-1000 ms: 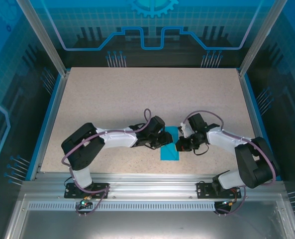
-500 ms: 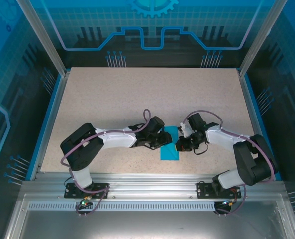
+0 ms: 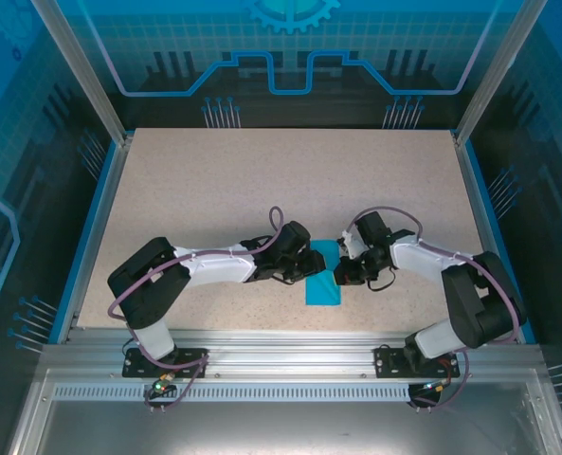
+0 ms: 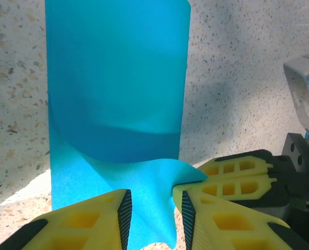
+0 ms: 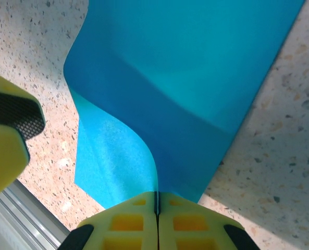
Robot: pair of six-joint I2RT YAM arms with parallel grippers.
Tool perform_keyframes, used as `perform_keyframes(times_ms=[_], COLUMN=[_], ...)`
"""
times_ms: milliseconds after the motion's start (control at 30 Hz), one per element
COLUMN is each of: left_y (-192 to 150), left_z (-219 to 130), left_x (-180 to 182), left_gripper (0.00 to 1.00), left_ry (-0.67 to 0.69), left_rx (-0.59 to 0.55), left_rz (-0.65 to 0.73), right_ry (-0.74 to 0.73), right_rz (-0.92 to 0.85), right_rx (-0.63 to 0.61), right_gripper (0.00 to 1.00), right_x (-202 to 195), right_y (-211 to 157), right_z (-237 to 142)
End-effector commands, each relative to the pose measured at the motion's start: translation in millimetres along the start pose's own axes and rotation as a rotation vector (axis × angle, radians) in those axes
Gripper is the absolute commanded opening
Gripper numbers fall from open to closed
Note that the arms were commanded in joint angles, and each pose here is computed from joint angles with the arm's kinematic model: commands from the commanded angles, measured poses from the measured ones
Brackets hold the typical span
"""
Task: Fold a paper plane with a square sheet of paper (pick it up from the middle)
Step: Fold the triangle at the bottom-center of the table.
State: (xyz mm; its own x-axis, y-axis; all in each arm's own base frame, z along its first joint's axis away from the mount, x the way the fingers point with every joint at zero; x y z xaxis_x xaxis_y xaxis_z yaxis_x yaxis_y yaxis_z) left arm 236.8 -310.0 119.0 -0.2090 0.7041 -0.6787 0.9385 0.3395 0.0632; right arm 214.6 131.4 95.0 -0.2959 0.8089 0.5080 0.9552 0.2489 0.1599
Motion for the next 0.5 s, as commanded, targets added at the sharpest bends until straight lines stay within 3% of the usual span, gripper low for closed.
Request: perform_keyframes(times_ms=[0,467], left_y=[-1,-4], left_z=[-4,-1], left_x=[-1,-2], left_gripper=[0.35,0.35], left_ry=[-0.012,-0.032], left_rx=[-0.015,0.017], left_rz=[0.000,0.003], right_ry=[-0.007,-0.016], right_rz=[0.006,0.011], right_rx=[0.008,0.014], right_gripper=[0.06,0.07], right_x=[-4,0], right_y=[5,-2], right_z=[-2,-12])
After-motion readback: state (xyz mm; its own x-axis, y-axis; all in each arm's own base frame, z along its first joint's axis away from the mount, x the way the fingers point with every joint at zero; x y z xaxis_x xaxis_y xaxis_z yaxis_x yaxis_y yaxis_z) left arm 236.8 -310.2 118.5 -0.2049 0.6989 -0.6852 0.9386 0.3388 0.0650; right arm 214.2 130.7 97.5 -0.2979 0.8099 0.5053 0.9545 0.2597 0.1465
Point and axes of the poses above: each hand's point on the last joint's axis, 136 mm out from that joint toward the fingers, its own z axis out along the fingers, its own x axis along the line the jaws close on, y = z × x, the point moved 8 cm from there along -z, back along the fingers, and after that the axes turned 6 degrees about -z, right-handed, at the moved point
